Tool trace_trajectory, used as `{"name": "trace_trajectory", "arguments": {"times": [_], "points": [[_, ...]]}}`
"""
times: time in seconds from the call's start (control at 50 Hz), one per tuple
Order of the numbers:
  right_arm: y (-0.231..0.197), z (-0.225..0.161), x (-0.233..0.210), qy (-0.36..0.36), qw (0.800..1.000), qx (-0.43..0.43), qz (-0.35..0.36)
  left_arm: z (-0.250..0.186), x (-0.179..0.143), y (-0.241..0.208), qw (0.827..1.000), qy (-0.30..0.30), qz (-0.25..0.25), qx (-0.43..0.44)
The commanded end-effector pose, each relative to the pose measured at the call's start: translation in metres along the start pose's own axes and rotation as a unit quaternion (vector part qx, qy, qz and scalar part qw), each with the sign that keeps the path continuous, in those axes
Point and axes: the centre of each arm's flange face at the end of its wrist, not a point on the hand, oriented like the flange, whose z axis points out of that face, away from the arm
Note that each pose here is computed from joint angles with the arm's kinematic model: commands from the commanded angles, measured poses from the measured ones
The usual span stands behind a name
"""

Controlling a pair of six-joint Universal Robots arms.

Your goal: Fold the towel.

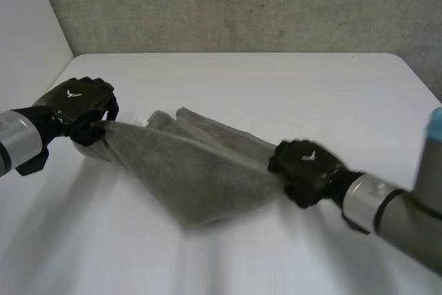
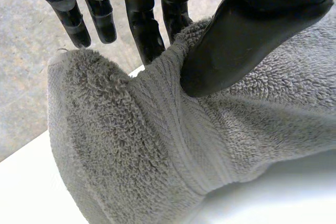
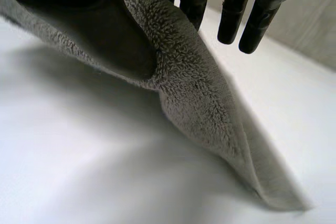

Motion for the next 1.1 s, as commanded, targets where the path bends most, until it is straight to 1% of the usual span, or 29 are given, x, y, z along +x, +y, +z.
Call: {"name": "trace_trajectory", "arguments": {"times": [0.02, 0.14, 0.2, 0.3, 0.34, 0.46, 0.5, 0.52, 0.56, 0.58, 0.6, 0.62, 0.64, 0.66, 0.68, 0.7, 0.72, 0.74, 0.78, 0.8, 0.82, 0.84, 0.88, 0.9, 0.94, 1.0, 1.04, 1.06, 1.1], "points": [[-0.066, -0.041, 0.015, 0.011, 0.996, 0.05, -0.073, -0.019, 0.013, -0.013, 1.0, 0.019, -0.011, 0.019], [-0.086, -0.041, 0.022, 0.01, 0.995, 0.055, -0.084, -0.019, 0.014, -0.017, 0.999, 0.02, -0.026, 0.026], [-0.081, -0.023, 0.029, 0.003, 0.995, 0.033, -0.091, -0.014, 0.012, -0.013, 0.999, 0.02, -0.03, 0.02], [-0.071, 0.002, 0.032, 0.012, 0.989, -0.015, -0.144, 0.013, 0.006, 0.005, 0.999, 0.025, -0.033, 0.005], [-0.069, 0.024, 0.037, 0.023, 0.979, -0.025, -0.2, 0.035, 0.001, 0.01, 0.999, 0.02, -0.028, 0.002], [-0.1, 0.05, 0.05, 0.073, 0.963, 0.02, -0.257, 0.074, -0.011, -0.005, 1.0, -0.018, 0.002, 0.02], [-0.155, 0.05, 0.066, 0.146, 0.935, 0.123, -0.298, 0.087, -0.03, -0.044, 0.994, -0.072, 0.029, 0.076], [-0.156, 0.05, 0.066, 0.146, 0.935, 0.124, -0.298, 0.088, -0.03, -0.045, 0.994, -0.072, 0.03, 0.076], [-0.229, 0.025, 0.075, 0.22, 0.882, 0.273, -0.316, 0.083, -0.044, -0.104, 0.975, -0.122, 0.065, 0.173], [-0.229, 0.025, 0.075, 0.22, 0.881, 0.274, -0.316, 0.083, -0.044, -0.104, 0.975, -0.122, 0.065, 0.173], [-0.265, 0.001, 0.076, 0.251, 0.848, 0.352, -0.307, 0.073, -0.042, -0.14, 0.958, -0.136, 0.079, 0.241], [-0.265, 0.001, 0.076, 0.251, 0.847, 0.353, -0.307, 0.073, -0.042, -0.14, 0.958, -0.136, 0.079, 0.241], [-0.289, -0.021, 0.075, 0.261, 0.822, 0.418, -0.286, 0.055, -0.042, -0.175, 0.935, -0.148, 0.084, 0.311], [-0.302, -0.035, 0.074, 0.256, 0.806, 0.464, -0.264, 0.036, -0.042, -0.201, 0.913, -0.154, 0.077, 0.369], [-0.302, -0.036, 0.074, 0.256, 0.806, 0.464, -0.264, 0.036, -0.042, -0.201, 0.913, -0.154, 0.077, 0.369], [-0.306, -0.044, 0.073, 0.243, 0.801, 0.492, -0.24, 0.02, -0.045, -0.219, 0.896, -0.155, 0.066, 0.412], [-0.301, -0.045, 0.073, 0.229, 0.809, 0.496, -0.217, 0.012, -0.046, -0.227, 0.886, -0.147, 0.051, 0.437], [-0.301, -0.045, 0.073, 0.229, 0.809, 0.496, -0.217, 0.012, -0.046, -0.227, 0.886, -0.147, 0.051, 0.438], [-0.279, -0.033, 0.079, 0.219, 0.836, 0.462, -0.198, 0.016, -0.049, -0.217, 0.892, -0.132, 0.023, 0.431], [-0.279, -0.033, 0.079, 0.218, 0.836, 0.462, -0.198, 0.016, -0.049, -0.217, 0.893, -0.132, 0.022, 0.431], [-0.262, -0.024, 0.082, 0.211, 0.854, 0.436, -0.191, 0.022, -0.049, -0.205, 0.901, -0.128, 0.019, 0.414], [-0.262, -0.024, 0.082, 0.211, 0.854, 0.436, -0.191, 0.022, -0.049, -0.205, 0.901, -0.128, 0.019, 0.414], [-0.227, -0.007, 0.084, 0.189, 0.888, 0.382, -0.173, 0.039, -0.045, -0.172, 0.922, -0.111, 0.014, 0.37], [-0.227, -0.007, 0.084, 0.189, 0.888, 0.381, -0.173, 0.039, -0.045, -0.172, 0.923, -0.111, 0.014, 0.369], [-0.191, 0.009, 0.083, 0.172, 0.916, 0.329, -0.151, 0.054, -0.035, -0.134, 0.944, -0.086, 0.01, 0.319], [-0.172, 0.015, 0.078, 0.159, 0.929, 0.303, -0.139, 0.06, -0.03, -0.113, 0.954, -0.076, 0.01, 0.29], [-0.134, 0.025, 0.071, 0.137, 0.952, 0.249, -0.112, 0.067, -0.027, -0.07, 0.97, -0.075, 0.014, 0.23], [-0.133, 0.025, 0.071, 0.137, 0.952, 0.248, -0.112, 0.067, -0.027, -0.07, 0.97, -0.075, 0.014, 0.23], [-0.095, 0.032, 0.058, 0.11, 0.97, 0.198, -0.087, 0.073, -0.018, -0.027, 0.983, -0.069, 0.021, 0.169]]}}
